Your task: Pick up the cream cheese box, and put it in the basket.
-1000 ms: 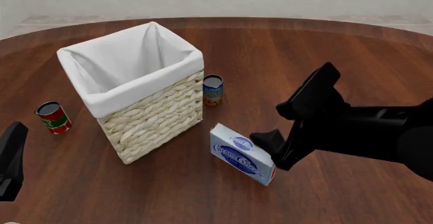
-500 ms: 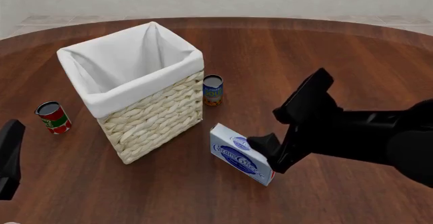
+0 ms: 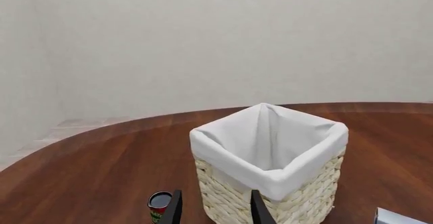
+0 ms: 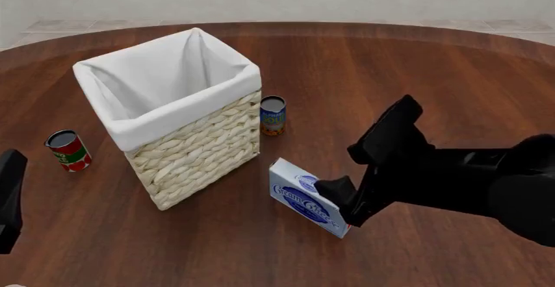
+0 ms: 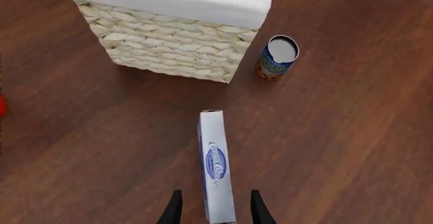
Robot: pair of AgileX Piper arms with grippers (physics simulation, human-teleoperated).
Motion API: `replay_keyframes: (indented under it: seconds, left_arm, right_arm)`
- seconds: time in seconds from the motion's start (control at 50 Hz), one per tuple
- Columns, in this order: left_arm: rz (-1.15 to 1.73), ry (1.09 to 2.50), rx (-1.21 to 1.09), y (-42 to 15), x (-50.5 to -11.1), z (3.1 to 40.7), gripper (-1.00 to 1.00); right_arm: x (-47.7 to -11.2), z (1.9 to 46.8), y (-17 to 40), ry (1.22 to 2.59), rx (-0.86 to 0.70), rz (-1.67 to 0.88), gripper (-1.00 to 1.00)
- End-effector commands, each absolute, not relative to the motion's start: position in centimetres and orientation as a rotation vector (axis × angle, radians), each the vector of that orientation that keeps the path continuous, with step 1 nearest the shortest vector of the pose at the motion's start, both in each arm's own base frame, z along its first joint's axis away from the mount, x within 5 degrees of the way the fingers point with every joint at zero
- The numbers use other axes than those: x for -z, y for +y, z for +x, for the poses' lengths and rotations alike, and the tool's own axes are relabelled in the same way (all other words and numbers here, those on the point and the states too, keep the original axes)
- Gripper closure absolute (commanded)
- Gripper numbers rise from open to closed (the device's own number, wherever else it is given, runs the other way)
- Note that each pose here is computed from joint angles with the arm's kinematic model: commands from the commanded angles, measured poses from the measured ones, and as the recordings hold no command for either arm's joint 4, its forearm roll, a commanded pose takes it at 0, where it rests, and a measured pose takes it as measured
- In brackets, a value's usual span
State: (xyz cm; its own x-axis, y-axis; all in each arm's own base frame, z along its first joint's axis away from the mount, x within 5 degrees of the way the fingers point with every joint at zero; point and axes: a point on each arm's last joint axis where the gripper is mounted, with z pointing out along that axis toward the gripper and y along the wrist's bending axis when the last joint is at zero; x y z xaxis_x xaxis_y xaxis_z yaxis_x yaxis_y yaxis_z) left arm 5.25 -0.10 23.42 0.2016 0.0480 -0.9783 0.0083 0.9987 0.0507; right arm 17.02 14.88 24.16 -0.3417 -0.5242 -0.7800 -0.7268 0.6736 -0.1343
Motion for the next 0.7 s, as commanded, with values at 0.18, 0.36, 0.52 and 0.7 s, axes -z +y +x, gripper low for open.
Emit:
replay_keyframes:
  seconds: [0.18, 0.36, 0.52, 0.7]
  left_arm:
    - [0.048, 1.365, -0.028, -0.10, -23.60, 5.21, -1.00]
    - [0.046, 1.365, -0.029, -0.09, -23.60, 5.21, -1.00]
    - [0.046, 1.364, -0.029, -0.08, -23.69, 5.19, -1.00]
    - [0.045, 1.363, -0.029, -0.08, -23.65, 5.20, -1.00]
  right_arm:
    - [-23.14, 16.73, 15.09, 2.043, -0.313, -0.969, -1.00]
    - [-23.18, 16.69, 15.16, 2.042, -0.316, -0.971, -1.00]
    - [-22.86, 16.51, 15.17, 2.044, -0.319, -0.977, -1.00]
    - [-22.81, 16.46, 15.18, 2.047, -0.321, -0.977, -1.00]
